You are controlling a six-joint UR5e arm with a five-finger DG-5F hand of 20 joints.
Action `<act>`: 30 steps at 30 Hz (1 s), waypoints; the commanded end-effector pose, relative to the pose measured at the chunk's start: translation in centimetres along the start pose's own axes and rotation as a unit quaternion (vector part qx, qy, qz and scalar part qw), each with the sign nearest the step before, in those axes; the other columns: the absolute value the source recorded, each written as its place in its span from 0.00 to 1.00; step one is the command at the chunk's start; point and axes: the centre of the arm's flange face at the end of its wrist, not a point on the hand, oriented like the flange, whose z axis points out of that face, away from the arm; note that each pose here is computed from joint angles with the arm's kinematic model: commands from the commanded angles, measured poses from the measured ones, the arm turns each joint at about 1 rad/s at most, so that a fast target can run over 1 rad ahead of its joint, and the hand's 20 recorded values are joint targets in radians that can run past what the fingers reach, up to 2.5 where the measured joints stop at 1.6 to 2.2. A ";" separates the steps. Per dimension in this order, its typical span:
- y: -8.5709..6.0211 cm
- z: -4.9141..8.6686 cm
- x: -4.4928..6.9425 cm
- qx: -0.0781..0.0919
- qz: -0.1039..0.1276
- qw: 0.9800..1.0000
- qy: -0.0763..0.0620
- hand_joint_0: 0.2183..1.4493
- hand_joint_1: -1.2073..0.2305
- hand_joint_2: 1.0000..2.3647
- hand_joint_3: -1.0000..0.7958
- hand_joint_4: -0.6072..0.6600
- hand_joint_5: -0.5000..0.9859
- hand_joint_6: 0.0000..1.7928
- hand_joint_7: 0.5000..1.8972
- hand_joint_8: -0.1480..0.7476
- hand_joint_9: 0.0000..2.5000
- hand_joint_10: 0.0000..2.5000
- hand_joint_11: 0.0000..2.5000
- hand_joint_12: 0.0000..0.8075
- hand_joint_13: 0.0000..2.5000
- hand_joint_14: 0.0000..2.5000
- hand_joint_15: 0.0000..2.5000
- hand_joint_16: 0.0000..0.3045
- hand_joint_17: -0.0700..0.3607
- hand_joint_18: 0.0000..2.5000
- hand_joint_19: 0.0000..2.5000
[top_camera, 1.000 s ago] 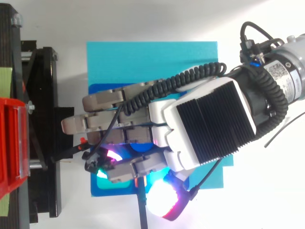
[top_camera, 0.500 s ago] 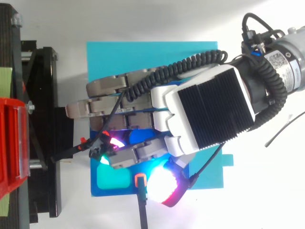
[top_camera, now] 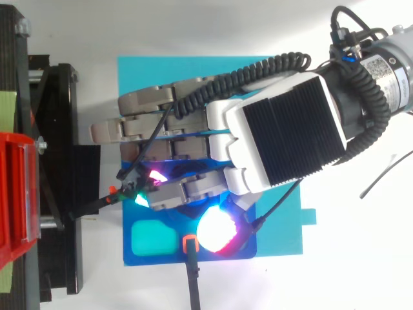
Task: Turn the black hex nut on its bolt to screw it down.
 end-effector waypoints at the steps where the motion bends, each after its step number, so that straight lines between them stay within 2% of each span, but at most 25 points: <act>1: 0.0 -0.1 0.0 0.000 0.000 1.000 0.000 0.22 0.55 0.00 0.28 0.59 0.28 0.28 0.53 0.46 0.25 0.00 0.00 0.44 0.09 0.00 0.00 0.16 0.42 0.10 0.12; 9: -0.3 -0.3 0.1 0.002 0.000 1.000 0.001 0.18 0.48 0.00 0.28 0.62 0.27 0.28 0.52 0.48 0.23 0.00 0.00 0.47 0.08 0.00 0.00 0.18 0.44 0.10 0.12; 20: -0.5 -0.4 0.1 0.003 0.000 1.000 0.001 0.11 0.51 0.00 0.28 0.68 0.26 0.28 0.47 0.52 0.22 0.00 0.00 0.53 0.08 0.00 0.00 0.21 0.49 0.12 0.11; 30: -0.7 -0.5 0.1 0.004 0.000 1.000 0.001 0.11 0.49 0.00 0.28 0.68 0.26 0.28 0.45 0.51 0.21 0.00 0.00 0.53 0.07 0.00 0.00 0.21 0.49 0.11 0.11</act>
